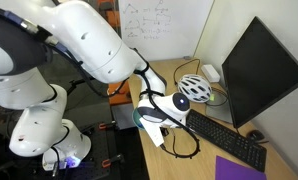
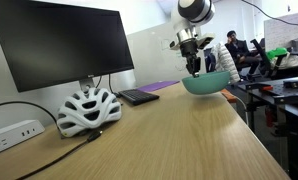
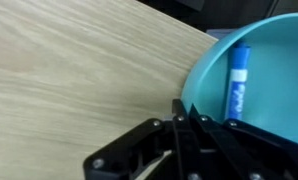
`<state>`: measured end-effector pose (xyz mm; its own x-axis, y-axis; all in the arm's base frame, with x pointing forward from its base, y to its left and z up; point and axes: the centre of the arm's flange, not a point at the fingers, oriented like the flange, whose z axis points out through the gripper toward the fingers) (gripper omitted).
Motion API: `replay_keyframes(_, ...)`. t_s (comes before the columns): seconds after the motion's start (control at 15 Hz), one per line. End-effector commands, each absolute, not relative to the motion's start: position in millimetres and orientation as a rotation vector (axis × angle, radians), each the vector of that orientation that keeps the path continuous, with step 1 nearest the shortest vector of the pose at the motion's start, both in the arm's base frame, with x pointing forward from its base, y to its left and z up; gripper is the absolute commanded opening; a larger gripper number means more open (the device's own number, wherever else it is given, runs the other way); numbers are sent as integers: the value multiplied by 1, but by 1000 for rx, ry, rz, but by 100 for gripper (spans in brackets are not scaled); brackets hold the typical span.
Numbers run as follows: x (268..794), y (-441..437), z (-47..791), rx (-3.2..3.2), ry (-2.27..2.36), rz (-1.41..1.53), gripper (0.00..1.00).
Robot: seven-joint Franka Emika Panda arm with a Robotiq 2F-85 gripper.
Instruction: Move the bowl to the right
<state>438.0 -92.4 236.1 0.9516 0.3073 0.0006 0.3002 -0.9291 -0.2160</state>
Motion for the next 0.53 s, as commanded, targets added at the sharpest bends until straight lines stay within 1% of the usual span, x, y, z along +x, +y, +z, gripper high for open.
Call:
replay_keyframes(0.0, 427, -94, 242, -2912, -503, 37, 1)
replay_keyframes(0.27, 424, -95, 237, -2922, -544, 16, 1)
replay_keyframes(0.47, 424, -94, 235, -2951, -599, -63, 1)
